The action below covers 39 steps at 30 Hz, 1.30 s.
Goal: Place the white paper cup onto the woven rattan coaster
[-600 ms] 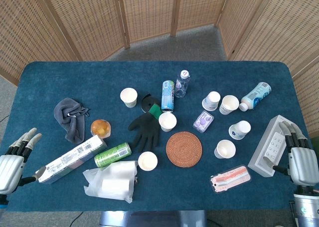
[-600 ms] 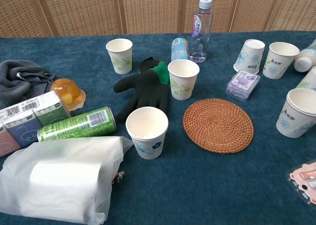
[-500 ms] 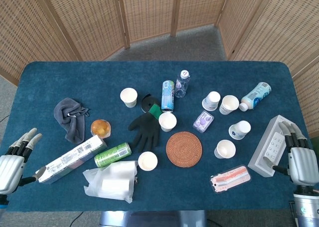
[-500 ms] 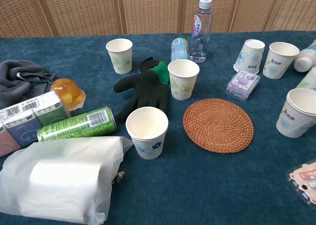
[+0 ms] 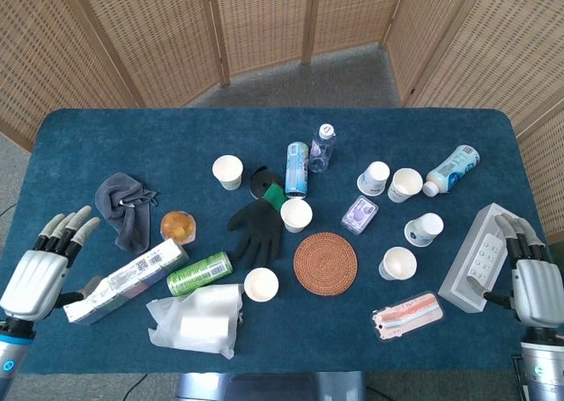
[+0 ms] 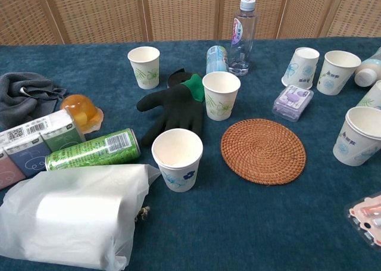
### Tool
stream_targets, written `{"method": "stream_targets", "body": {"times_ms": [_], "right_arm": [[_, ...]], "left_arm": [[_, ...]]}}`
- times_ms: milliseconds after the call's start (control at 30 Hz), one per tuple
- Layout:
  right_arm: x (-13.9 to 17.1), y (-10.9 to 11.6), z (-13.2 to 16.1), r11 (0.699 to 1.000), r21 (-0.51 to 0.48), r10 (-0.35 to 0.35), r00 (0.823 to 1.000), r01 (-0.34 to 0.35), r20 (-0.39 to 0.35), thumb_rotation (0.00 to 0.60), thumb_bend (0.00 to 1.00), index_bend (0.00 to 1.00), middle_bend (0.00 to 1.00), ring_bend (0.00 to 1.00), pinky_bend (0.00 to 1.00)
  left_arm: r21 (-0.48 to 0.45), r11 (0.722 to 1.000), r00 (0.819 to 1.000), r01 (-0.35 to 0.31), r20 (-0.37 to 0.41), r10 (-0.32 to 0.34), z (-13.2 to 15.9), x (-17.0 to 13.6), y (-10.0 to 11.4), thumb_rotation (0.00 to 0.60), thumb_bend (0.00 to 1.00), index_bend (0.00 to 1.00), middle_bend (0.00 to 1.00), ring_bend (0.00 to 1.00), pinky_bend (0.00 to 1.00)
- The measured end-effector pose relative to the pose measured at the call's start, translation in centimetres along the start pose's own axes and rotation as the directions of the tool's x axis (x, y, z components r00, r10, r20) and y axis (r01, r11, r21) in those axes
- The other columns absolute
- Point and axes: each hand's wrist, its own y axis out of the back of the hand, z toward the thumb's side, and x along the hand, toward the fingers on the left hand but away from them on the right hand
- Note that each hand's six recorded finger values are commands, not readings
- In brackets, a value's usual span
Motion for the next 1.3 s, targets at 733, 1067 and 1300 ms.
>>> {"method": "stream_targets", "body": {"times_ms": [733,1067,1300], "right_arm": [[0.1,0.3,-0.3,0.999,-0.033,0.02,1.0,-0.02,0.005,0.6,0.15,0.0,0.0,0.0,0.17],[-0.1,0.5,-0.6,0.998,-0.059,0.022,1.0,-0.021,0.01,0.6,0.15,0.0,0.0,0.0,0.17],[-0.2,0.6,-0.8,0.997,-0.076,0.024,1.0,-0.023,0.014,0.6,0.15,0.0,0.0,0.0,0.17]], "left_arm": [[0.187,0.981,0.934,0.042,0.342,-0.106,10.8,15.5,-5.9,0.6,0.24,0.0,0.0,0.0,0.0],[0.247,0.964,0.924,0.103,0.334,-0.184,15.9,19.8,-9.1,0.6,0.24,0.0,0.0,0.0,0.0],[0.253,0.958,0.919,0.137,0.327,-0.218,19.7,22.4,-10.7,0.6,0.24,0.0,0.0,0.0,0.0]]}}
